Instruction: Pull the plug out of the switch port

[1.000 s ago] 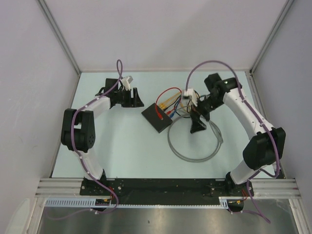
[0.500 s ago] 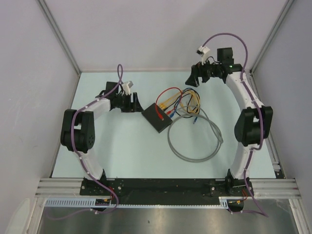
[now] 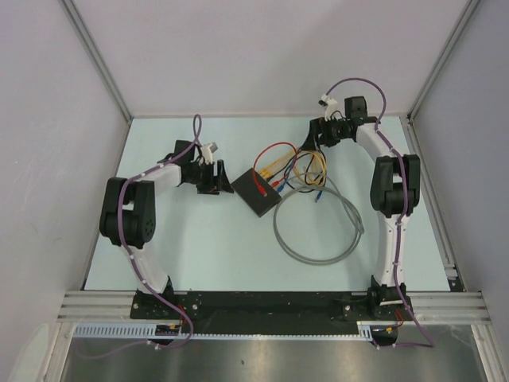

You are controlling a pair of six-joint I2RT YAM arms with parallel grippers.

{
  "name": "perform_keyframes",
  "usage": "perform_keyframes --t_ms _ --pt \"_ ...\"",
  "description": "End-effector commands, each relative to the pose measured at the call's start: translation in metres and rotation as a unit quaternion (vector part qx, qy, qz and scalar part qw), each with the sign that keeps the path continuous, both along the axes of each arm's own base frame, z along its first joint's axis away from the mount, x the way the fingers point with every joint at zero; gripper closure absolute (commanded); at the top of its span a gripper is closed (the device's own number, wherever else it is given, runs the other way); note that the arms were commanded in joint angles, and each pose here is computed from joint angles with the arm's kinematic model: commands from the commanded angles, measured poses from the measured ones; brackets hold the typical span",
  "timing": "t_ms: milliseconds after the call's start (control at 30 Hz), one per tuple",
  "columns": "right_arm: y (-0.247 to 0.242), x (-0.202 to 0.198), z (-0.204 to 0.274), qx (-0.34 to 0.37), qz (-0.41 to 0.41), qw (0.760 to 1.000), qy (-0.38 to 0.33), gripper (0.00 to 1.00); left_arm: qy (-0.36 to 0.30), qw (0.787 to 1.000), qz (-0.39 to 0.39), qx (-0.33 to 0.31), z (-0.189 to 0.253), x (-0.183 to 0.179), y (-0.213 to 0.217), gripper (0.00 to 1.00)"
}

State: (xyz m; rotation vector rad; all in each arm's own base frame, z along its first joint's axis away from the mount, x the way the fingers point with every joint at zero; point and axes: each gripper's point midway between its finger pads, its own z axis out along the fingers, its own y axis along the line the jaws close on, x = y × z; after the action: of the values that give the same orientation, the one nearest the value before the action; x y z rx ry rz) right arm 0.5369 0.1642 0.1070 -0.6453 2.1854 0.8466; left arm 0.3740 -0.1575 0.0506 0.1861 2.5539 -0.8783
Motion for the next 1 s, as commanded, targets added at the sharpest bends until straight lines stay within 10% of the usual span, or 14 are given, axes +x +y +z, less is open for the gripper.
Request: perform_keyframes --t_ms 0,967 --pt "0.006 -0.002 0.001 0.011 0.000 1.000 0.001 0.03 0.000 1.000 -0.005 -0.006 -0.003 0.014 -0.004 0.26" --pt "-0.028 -0.202 -0.019 -0.102 0.026 0.990 0.092 0.00 -0.030 0.993 -0.107 -0.029 -0.007 0.037 -0.067 0.33"
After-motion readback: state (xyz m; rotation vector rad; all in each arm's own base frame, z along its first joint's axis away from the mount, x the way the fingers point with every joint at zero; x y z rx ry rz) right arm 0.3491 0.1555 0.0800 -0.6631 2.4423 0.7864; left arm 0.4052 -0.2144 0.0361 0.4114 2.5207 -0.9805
